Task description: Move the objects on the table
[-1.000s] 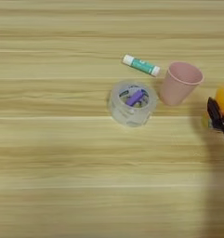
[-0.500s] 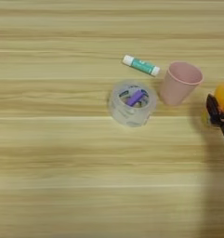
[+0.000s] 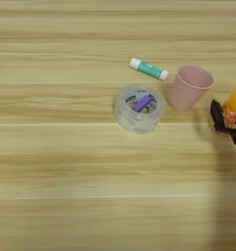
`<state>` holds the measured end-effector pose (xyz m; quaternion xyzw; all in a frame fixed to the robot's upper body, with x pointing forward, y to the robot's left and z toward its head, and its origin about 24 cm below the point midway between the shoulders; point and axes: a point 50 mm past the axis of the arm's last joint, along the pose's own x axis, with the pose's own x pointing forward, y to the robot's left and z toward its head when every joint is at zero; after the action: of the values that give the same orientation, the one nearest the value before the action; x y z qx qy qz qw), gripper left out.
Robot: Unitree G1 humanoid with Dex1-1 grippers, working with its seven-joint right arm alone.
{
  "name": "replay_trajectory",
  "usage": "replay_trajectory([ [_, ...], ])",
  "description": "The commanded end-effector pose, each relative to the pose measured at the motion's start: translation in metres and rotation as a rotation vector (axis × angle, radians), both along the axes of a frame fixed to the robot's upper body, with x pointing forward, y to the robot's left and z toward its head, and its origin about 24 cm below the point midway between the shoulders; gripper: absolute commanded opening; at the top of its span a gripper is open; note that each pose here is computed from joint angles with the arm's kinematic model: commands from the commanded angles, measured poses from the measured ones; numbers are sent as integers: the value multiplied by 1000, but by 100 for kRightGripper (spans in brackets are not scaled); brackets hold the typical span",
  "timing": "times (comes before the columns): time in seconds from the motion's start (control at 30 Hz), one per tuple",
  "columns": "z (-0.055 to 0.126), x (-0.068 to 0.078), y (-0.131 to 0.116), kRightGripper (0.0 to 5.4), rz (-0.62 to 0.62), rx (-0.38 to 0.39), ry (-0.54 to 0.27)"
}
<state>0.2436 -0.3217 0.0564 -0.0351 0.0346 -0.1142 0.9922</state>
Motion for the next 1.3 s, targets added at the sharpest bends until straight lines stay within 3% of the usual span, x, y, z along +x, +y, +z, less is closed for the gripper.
replay_trajectory([
  [0.03, 32, 9, -5, 538, 15, -69, -98],
  [0.43, 28, 0, -5, 538, 12, -70, -71],
  [1.03, 26, -33, 8, 538, 35, -92, -1],
  [1.3, 27, -53, 25, 538, 134, -117, 69],
])
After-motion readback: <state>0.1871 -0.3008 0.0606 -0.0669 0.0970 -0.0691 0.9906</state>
